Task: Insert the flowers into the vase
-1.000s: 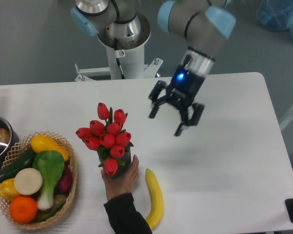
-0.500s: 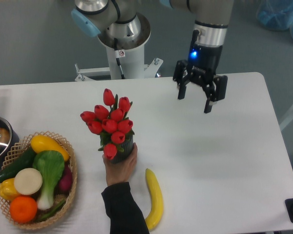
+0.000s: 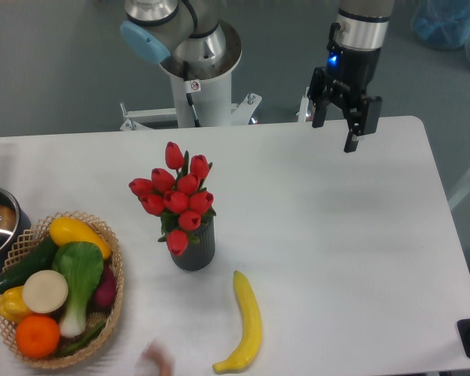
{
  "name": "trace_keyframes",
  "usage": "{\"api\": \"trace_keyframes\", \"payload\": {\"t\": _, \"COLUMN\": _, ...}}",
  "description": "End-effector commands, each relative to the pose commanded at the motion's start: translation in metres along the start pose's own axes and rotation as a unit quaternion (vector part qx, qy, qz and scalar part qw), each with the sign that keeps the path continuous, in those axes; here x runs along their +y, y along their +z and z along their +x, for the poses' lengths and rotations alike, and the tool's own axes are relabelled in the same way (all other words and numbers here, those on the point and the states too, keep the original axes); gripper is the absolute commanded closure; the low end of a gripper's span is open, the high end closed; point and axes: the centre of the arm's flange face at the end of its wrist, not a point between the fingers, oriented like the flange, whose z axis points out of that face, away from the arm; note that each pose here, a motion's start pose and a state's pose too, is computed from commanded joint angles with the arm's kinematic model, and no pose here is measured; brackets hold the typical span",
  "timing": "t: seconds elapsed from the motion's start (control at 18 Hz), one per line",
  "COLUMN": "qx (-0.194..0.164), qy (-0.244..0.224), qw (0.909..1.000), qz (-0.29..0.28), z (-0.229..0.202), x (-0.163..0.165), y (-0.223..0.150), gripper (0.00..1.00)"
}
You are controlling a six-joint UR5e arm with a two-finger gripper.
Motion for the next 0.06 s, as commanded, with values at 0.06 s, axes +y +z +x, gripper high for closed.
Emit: {"api": "trace_keyframes", "payload": {"t": 0.06, "qx": 0.000, "qy": -0.001, "qw": 1.0000, "qz": 0.001, "z": -0.0001, "x": -0.0001, "y": 0.0000, "gripper": 0.00}}
